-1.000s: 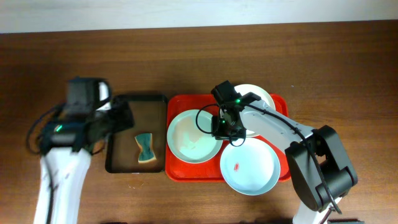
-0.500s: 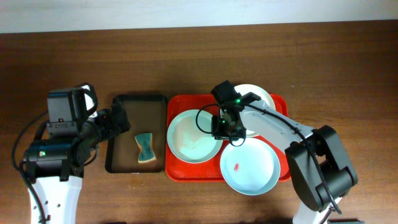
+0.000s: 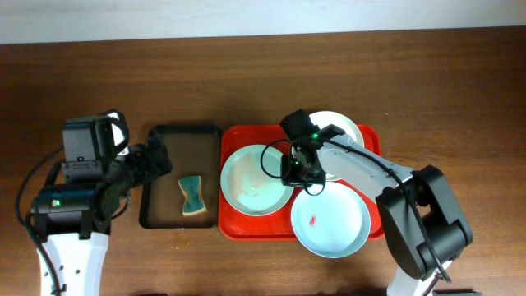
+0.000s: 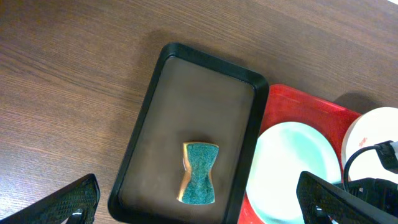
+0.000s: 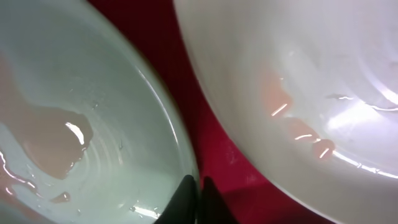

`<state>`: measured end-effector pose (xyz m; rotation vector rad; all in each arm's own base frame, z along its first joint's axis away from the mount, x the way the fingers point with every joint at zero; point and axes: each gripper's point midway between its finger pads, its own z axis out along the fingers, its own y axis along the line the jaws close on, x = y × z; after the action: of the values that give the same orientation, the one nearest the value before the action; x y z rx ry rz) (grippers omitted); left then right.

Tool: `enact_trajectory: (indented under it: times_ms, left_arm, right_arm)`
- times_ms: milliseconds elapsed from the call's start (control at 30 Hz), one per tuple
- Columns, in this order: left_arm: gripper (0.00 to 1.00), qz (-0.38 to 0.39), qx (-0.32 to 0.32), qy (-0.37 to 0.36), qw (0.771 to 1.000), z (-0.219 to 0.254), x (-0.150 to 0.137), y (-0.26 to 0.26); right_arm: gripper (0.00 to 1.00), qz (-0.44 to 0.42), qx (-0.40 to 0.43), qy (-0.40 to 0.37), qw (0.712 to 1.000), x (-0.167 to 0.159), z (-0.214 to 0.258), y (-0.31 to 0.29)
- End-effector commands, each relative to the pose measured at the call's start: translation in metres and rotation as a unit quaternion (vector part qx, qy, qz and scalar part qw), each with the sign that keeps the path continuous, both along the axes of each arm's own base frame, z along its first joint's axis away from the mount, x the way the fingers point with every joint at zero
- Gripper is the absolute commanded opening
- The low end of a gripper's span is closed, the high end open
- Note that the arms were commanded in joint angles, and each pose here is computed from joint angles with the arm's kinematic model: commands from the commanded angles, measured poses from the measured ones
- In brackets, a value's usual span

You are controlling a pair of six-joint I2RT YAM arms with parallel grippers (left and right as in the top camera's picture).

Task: Clean dirty plates on tray and stack at the side
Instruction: 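Retract the left arm to rest and lift the pale green plate with the right gripper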

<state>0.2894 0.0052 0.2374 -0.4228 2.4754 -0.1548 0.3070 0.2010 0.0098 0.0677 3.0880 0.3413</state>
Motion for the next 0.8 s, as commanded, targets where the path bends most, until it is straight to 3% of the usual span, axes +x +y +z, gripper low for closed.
enact_trajectory:
  times_ms: [0, 133, 567, 767]
  left_arm:
    - [0.99, 0.005, -0.004, -0.005, 1.0, 0.004, 0.0, 0.001]
    - [0.99, 0.005, -0.004, -0.005, 1.0, 0.004, 0.0, 0.001]
    - [0.99, 0.005, -0.004, -0.005, 1.0, 0.004, 0.0, 0.001]
    - [0.99, 0.005, -0.004, -0.005, 1.0, 0.004, 0.0, 0.001]
  right_arm:
    - [0.04, 0.005, 0.016, 0.009, 1.0, -0.003, 0.001, 0.007]
    - [0.04, -0.02, 0.049, 0.034, 0.998, 0.002, 0.034, 0.0]
    - [0.04, -0.019, 0.086, -0.003, 0.996, 0.001, 0.088, 0.003]
    - [0.04, -0.009, 0.12, -0.093, 0.988, 0.032, 0.115, 0.046]
